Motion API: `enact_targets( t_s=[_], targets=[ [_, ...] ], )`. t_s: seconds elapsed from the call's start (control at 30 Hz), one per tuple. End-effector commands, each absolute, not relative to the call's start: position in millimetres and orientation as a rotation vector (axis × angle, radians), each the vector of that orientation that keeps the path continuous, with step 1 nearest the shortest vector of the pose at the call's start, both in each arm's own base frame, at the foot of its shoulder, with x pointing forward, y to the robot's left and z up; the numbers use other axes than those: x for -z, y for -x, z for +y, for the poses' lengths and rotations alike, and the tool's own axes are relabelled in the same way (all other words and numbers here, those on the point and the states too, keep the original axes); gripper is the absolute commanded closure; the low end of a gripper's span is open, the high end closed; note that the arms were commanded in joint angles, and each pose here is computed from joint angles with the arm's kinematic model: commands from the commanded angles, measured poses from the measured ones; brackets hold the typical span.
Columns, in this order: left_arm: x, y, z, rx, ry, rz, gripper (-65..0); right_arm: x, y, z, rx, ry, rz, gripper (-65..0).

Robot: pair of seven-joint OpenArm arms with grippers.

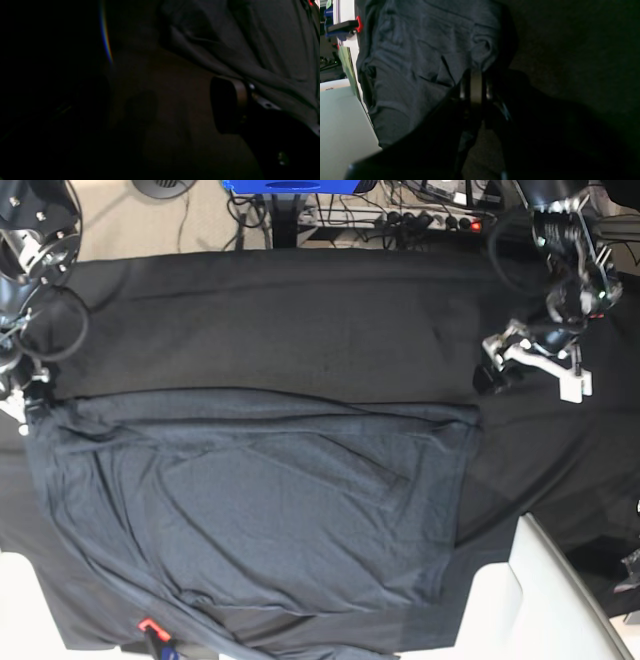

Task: Fold the T-shirt properly
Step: 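Lower the folded collar edge with both grippers and adjust the left gripper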

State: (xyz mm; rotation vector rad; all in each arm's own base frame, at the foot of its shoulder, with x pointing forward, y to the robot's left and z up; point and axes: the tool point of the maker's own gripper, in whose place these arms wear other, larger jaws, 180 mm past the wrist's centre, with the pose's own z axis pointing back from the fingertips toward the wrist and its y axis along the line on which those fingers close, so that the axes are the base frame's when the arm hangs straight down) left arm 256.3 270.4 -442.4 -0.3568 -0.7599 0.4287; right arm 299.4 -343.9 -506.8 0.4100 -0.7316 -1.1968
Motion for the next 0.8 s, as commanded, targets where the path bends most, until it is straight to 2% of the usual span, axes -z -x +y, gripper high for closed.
enact_targets(
  t_s=[0.0, 0.07, 0.27, 0.33, 0.77],
  targets=[
    [430, -271, 275, -0.425, 0.366, -0.813, -58.7, 508, -298, -343, 1.180, -0.403, -0.698, 0.0],
    [434, -276, 273, -0.440, 0.381, -0.807, -54.6, 508, -298, -343, 1.180, -0.403, -0.698, 0.0],
    [446, -290, 261, -0.490, 0.435, -0.790, -36.4, 508, -298, -343, 1.180, -0.403, -0.698, 0.0],
    [450, -292, 258, -0.501, 0.446, -0.781, -32.7, 508, -298, -343, 1.179, -0.404, -0.696, 0.0],
    [460, -315, 259, -0.589, 0.477, -0.826, -31.4, 509, -297, -342, 1.180, -0.405, -0.694, 0.0]
  ],
)
